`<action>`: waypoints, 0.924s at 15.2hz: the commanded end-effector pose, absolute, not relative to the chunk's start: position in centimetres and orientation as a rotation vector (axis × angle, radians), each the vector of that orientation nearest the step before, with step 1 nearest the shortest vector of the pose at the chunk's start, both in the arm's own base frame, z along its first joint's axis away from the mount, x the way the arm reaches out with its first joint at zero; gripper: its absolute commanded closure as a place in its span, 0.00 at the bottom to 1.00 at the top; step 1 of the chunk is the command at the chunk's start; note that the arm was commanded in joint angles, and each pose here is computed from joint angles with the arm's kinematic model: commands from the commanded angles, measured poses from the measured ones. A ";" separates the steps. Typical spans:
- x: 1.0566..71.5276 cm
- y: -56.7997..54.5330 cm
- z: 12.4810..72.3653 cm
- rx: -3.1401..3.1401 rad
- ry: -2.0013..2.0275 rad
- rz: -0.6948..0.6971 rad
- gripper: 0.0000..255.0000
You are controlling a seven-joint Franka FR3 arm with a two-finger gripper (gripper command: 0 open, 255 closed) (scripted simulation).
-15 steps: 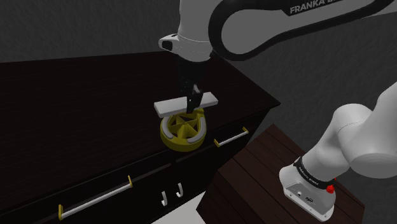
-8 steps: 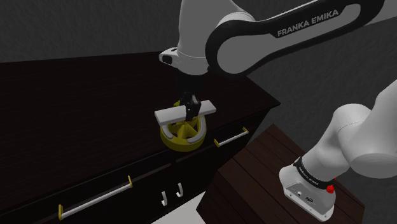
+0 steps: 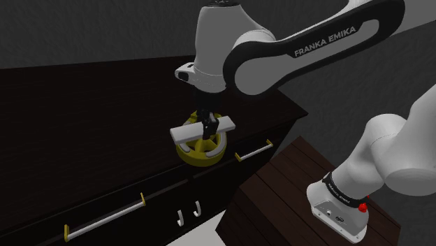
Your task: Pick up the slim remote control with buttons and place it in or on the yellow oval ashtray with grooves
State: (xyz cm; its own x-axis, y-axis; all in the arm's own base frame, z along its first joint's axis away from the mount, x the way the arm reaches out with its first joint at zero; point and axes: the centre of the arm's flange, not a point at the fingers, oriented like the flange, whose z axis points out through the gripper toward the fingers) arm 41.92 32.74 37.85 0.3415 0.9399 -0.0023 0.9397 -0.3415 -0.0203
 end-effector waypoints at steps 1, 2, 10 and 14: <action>41.9 32.8 37.8 -2.560 -1.794 0.020 1.00; 41.9 32.8 37.8 -2.560 -1.794 0.020 1.00; 41.9 32.8 37.8 -2.560 -1.794 0.020 0.00; 42.0 32.7 42.8 -2.560 -1.794 0.020 0.00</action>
State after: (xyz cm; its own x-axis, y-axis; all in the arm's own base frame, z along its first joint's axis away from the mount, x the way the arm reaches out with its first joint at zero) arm 42.07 32.74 41.71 0.3415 0.9399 -0.0005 0.9397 -0.3415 -0.0191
